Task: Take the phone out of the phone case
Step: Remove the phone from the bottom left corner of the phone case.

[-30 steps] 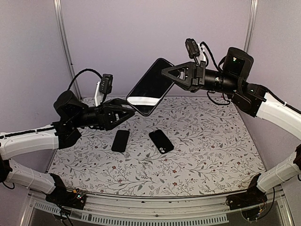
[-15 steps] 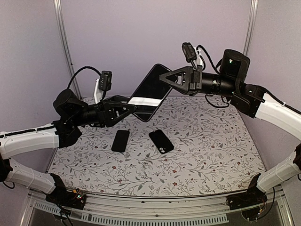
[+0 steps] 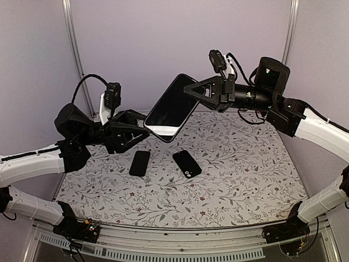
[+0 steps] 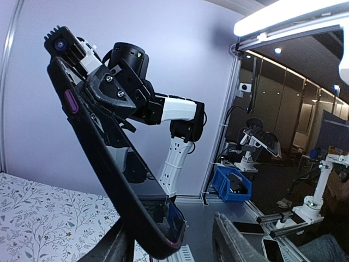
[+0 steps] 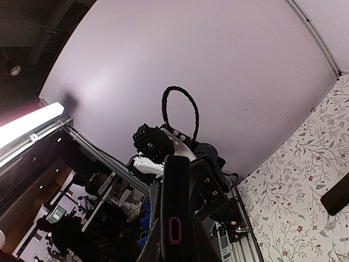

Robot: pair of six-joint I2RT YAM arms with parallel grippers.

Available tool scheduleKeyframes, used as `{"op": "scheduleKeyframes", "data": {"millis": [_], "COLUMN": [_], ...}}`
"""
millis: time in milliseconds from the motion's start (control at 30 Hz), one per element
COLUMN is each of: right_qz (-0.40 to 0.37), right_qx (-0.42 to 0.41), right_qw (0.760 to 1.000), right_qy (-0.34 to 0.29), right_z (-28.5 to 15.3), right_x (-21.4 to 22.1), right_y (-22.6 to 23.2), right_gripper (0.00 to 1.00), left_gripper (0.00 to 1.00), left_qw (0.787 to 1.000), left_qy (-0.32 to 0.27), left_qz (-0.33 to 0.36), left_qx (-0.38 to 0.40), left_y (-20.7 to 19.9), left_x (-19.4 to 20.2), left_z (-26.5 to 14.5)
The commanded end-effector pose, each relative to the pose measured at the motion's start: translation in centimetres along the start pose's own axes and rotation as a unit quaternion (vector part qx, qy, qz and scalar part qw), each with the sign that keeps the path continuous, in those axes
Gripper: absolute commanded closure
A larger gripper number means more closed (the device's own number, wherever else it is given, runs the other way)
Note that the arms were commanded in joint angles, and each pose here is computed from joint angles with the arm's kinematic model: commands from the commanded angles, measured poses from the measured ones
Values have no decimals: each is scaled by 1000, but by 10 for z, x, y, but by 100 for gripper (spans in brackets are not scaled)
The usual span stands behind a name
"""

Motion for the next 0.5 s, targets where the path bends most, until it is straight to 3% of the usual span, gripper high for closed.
{"op": "scheduleKeyframes", "data": {"millis": [0,467], "right_qz": [16,36], "right_qx": [-55,-98], "right_qw": [998,993], "right_qy": [8,50], "right_z": [2,5], "right_x": [-1,12], "right_y": [21,32], "right_gripper": [100,100], "left_gripper": [52,81], "left_qw": [998,995], "left_qy": [3,-6], "left_qz": [60,97], "left_qx": [28,9], "left_y": [-16,-12], "left_x": [-12,-22], "left_z": [1,2]}}
Point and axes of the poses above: each gripper's point midway between its finger pads, its own z axis out along the fingers, its own y axis along the line the jaws close on, x = y × z, the point moved 1 cm from there along -z, back along the fingers, and after that the axes turned 15 degrees about z, right-handed, at the moved point
